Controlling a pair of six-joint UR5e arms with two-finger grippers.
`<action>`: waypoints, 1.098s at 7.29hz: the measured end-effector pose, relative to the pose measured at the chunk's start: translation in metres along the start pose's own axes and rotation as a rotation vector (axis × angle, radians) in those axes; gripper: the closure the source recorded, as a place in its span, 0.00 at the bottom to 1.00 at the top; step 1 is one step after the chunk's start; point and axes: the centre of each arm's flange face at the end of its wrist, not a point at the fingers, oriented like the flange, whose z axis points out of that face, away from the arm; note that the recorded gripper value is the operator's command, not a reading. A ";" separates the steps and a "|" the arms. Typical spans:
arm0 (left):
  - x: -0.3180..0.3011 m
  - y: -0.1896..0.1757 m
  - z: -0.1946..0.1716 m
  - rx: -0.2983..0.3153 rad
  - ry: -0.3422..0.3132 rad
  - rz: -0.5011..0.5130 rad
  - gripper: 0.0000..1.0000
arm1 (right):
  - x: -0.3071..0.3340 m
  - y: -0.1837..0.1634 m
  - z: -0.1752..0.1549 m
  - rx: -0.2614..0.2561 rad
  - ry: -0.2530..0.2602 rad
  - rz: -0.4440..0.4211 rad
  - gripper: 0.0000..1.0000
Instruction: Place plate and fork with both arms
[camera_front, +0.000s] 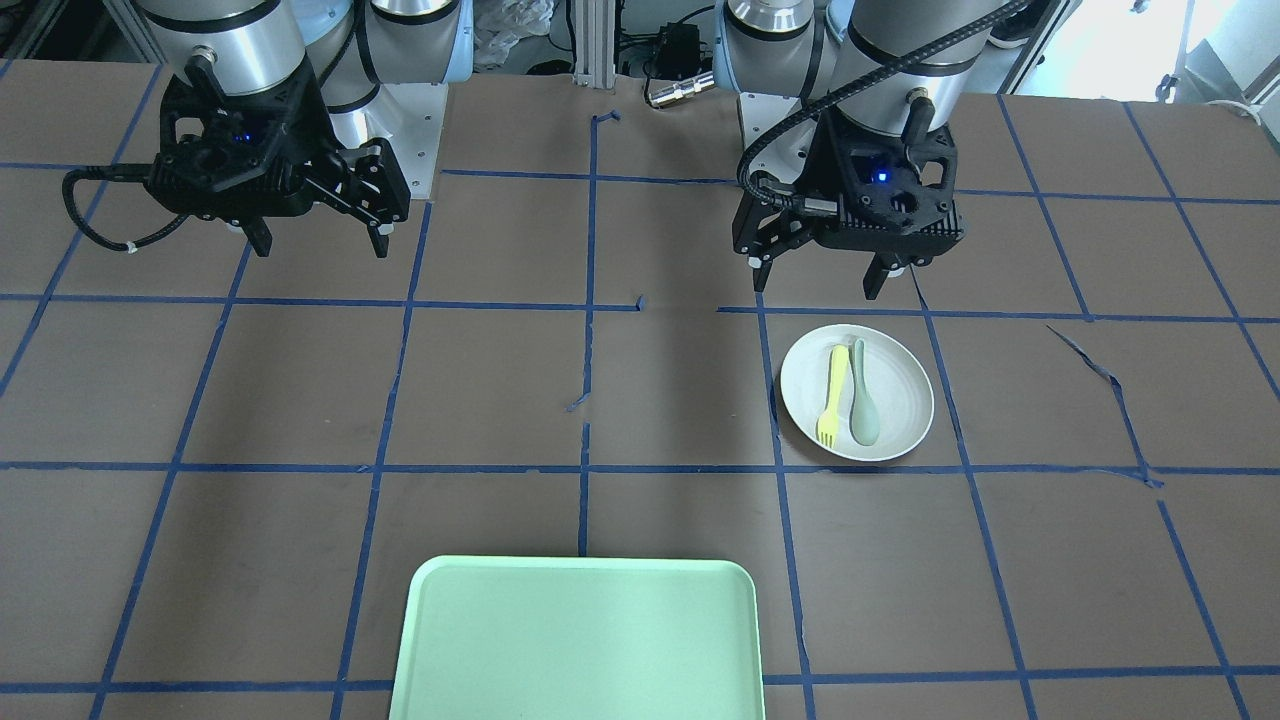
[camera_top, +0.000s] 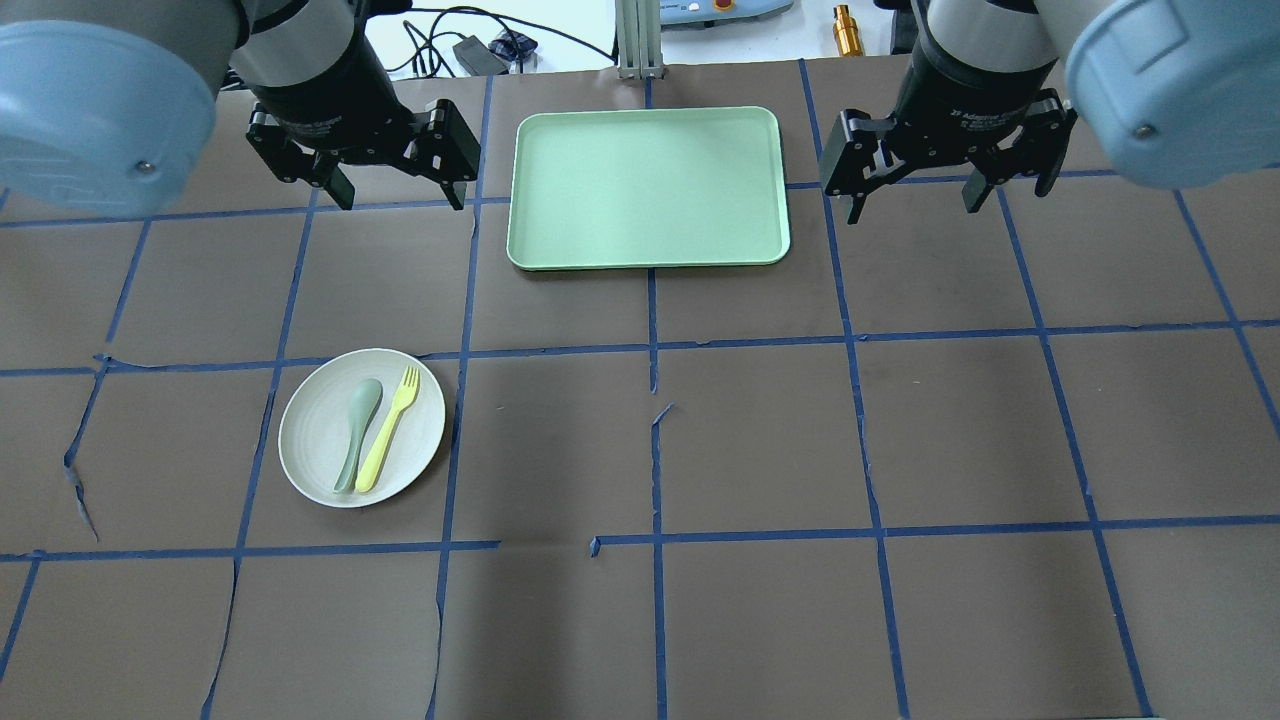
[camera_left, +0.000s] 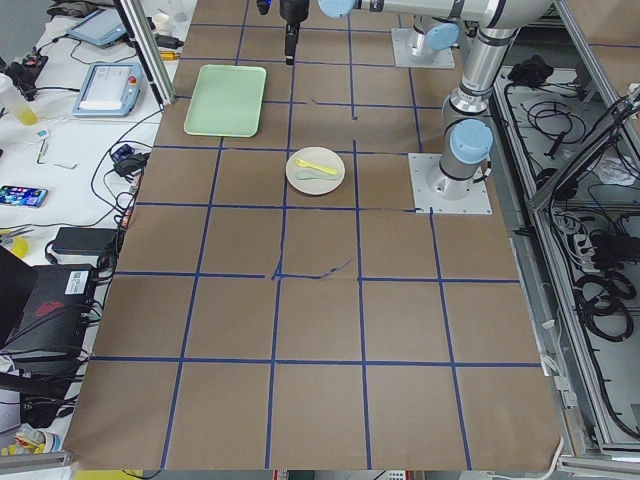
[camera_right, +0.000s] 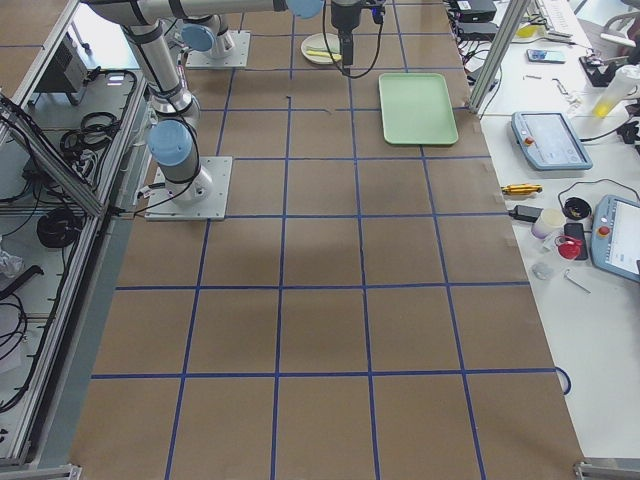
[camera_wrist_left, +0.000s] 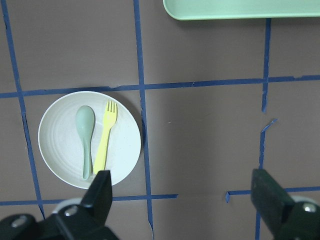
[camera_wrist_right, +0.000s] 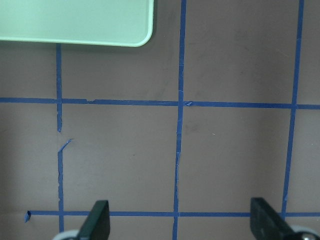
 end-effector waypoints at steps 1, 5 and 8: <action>-0.002 -0.002 -0.004 -0.001 -0.002 0.023 0.00 | 0.000 0.000 0.000 0.000 -0.001 0.000 0.00; -0.014 -0.004 -0.006 -0.034 -0.004 0.114 0.00 | 0.000 0.000 0.000 0.000 -0.005 -0.001 0.00; -0.013 -0.002 0.003 -0.054 -0.001 0.110 0.00 | 0.000 0.000 -0.001 0.002 -0.002 -0.001 0.00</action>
